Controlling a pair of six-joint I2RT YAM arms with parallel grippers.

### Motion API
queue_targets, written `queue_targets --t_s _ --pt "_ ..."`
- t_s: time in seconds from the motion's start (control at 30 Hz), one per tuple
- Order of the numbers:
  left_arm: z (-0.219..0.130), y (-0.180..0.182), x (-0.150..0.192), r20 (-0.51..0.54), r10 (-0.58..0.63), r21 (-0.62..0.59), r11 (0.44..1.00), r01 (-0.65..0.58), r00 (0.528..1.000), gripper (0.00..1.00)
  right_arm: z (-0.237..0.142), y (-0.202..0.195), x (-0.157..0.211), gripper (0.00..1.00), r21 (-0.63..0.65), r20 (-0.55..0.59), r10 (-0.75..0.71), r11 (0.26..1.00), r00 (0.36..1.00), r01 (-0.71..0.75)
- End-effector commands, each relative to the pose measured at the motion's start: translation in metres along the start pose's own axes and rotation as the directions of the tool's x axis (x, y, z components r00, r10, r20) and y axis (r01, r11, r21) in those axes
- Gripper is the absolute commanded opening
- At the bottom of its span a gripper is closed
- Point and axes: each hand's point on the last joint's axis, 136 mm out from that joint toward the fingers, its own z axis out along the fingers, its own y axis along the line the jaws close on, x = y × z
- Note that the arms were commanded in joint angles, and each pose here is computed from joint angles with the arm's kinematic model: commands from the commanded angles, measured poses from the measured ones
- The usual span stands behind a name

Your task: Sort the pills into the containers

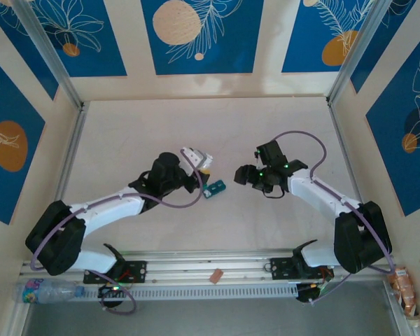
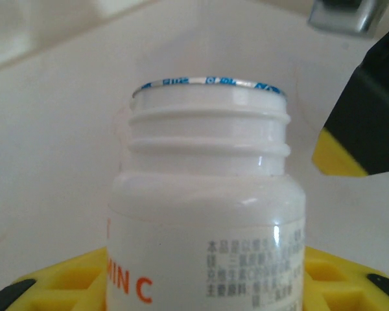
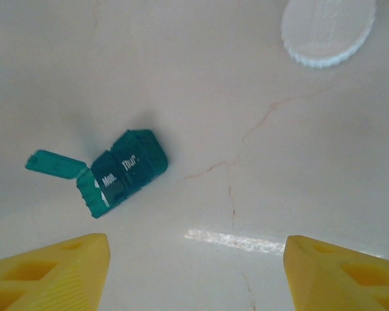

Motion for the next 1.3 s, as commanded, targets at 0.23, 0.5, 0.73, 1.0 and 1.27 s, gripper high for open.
queue_targets --t_s 0.23,0.5,0.73,1.0,1.27 --pt "-0.027 -0.004 -0.104 0.444 0.047 0.101 0.99 -0.102 0.895 0.0 -0.032 0.005 -0.041 0.72 -0.01 0.055 0.043 0.999 0.998 -0.043" --pt "-0.026 0.016 -0.137 0.559 -0.048 0.159 0.986 -0.05 0.828 0.0 -0.025 -0.006 -0.071 0.72 0.066 0.026 0.022 0.998 0.999 -0.024" --pt "-0.015 0.024 -0.141 0.551 -0.066 0.193 0.98 -0.049 0.832 0.0 -0.003 -0.026 -0.086 0.71 0.159 -0.042 0.019 0.987 0.999 -0.012" --pt "-0.014 0.03 -0.13 0.497 -0.07 0.207 0.978 -0.039 0.865 0.0 0.039 -0.04 -0.091 0.7 0.236 -0.17 0.035 0.972 0.985 0.006" --pt "-0.01 0.034 -0.122 0.462 -0.087 0.221 0.975 -0.02 0.882 0.0 0.062 -0.05 -0.082 0.69 0.308 -0.236 -0.004 0.948 0.972 0.078"
